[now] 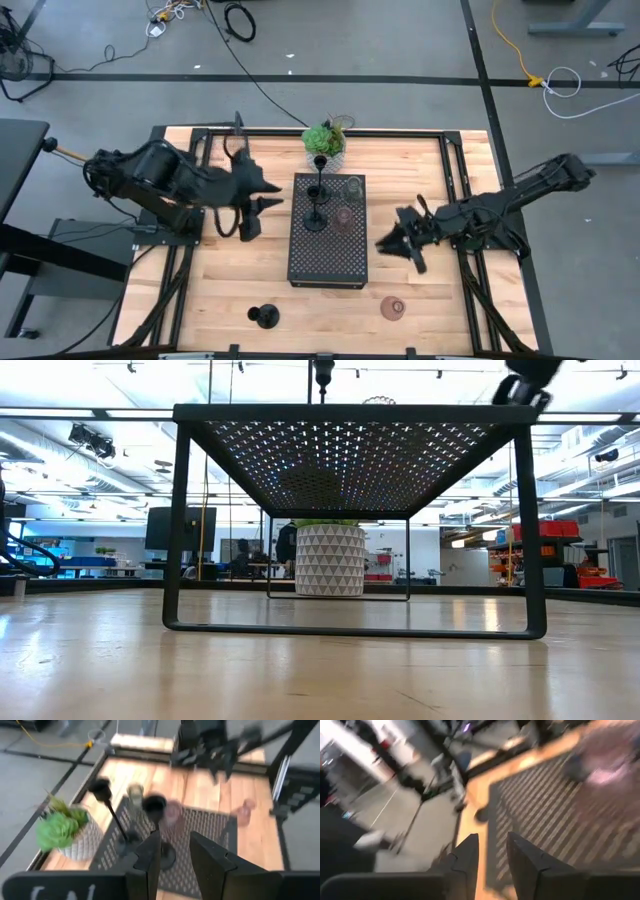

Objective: Pick & Place candle stick holders
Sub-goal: Align the pink candle holder with the pink candle holder on the shelf

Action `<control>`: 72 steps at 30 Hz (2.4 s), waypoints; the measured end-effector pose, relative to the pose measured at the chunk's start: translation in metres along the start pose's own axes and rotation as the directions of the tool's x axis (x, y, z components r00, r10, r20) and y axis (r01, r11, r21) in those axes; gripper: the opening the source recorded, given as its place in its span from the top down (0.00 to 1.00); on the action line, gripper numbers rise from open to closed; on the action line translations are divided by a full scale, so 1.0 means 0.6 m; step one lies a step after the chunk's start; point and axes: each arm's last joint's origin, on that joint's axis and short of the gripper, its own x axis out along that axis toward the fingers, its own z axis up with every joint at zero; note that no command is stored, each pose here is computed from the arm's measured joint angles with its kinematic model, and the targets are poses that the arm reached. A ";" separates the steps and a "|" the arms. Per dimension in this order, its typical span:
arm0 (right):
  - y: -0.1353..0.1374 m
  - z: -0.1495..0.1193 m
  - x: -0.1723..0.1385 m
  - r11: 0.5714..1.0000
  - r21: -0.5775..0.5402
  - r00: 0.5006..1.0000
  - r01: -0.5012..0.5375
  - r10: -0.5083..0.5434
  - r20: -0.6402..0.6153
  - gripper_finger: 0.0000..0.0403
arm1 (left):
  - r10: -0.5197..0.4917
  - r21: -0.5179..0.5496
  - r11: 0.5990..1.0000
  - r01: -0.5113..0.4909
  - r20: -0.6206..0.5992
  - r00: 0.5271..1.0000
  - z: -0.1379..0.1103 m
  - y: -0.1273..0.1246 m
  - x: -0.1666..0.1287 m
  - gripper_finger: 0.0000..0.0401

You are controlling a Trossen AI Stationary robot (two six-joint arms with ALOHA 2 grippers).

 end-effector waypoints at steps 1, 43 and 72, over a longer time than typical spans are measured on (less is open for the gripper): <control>0.003 -0.005 -0.001 1.000 0.009 0.999 -0.020 0.021 -0.033 0.76 | 0.002 0.013 1.000 -0.001 -0.018 1.000 -0.006 -0.004 0.005 0.73; 0.131 -0.280 0.020 0.969 0.184 0.934 0.164 -0.092 -0.346 0.80 | -0.010 0.173 0.985 -0.006 0.091 0.996 -0.114 -0.148 0.028 0.73; 0.125 -0.303 0.054 0.981 -0.060 0.971 0.184 -0.191 -0.144 0.80 | 0.022 0.183 0.982 -0.040 0.101 0.995 -0.114 -0.145 0.029 0.73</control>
